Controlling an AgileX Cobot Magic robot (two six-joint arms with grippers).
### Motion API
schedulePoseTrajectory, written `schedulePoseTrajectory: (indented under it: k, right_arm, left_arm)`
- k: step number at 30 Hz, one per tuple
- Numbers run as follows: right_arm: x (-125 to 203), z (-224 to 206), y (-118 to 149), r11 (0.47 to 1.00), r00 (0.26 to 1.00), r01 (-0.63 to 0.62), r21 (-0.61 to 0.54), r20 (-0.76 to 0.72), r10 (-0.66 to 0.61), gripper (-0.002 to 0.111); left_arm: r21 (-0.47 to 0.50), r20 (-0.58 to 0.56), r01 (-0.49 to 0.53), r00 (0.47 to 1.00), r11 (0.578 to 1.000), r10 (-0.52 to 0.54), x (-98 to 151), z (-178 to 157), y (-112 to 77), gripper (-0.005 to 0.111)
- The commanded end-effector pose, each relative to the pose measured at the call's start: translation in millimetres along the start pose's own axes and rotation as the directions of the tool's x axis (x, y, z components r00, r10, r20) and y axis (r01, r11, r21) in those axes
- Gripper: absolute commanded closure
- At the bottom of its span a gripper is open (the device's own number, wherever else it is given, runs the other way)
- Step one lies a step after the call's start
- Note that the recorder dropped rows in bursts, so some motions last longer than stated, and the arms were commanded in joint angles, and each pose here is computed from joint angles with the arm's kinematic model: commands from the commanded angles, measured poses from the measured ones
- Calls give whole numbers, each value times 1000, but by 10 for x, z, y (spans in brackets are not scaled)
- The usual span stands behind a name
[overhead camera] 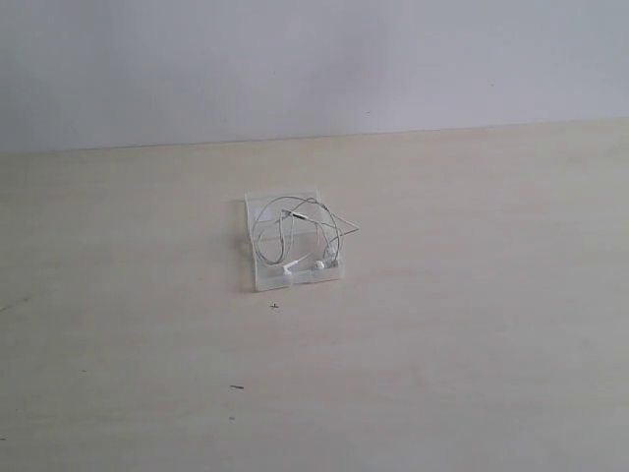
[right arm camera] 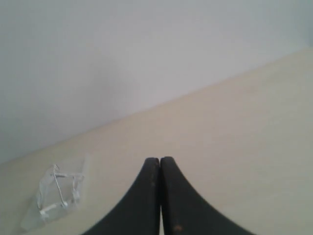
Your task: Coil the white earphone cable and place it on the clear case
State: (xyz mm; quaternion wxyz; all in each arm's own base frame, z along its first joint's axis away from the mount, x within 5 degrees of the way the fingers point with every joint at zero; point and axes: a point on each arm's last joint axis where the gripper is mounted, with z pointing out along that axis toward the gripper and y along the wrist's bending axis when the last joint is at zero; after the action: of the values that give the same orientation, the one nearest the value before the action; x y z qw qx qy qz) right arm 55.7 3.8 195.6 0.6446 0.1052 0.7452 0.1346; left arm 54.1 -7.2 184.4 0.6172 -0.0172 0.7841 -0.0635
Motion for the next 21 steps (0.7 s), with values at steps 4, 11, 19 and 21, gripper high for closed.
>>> schedulePoseTrajectory:
  k: [4,11,19,21]
  right_arm:
    - [176,-18,-64,997,983,49,60,-181,-37,108]
    - [202,-24,-70,997,978,37,68,-209,-22,108]
    - [202,-24,-70,997,978,37,68,-209,-22,108]
    - [202,-24,-70,997,978,37,68,-209,-22,108]
  left_arm:
    - [-2,5,8,1000,1000,-8,-3,-3,1,107]
    - [-2,5,8,1000,1000,-8,-3,-3,1,107]
    - [-2,5,7,1000,1000,-7,-3,-3,1,107]
    - [-2,5,7,1000,1000,-7,-3,-3,1,107]
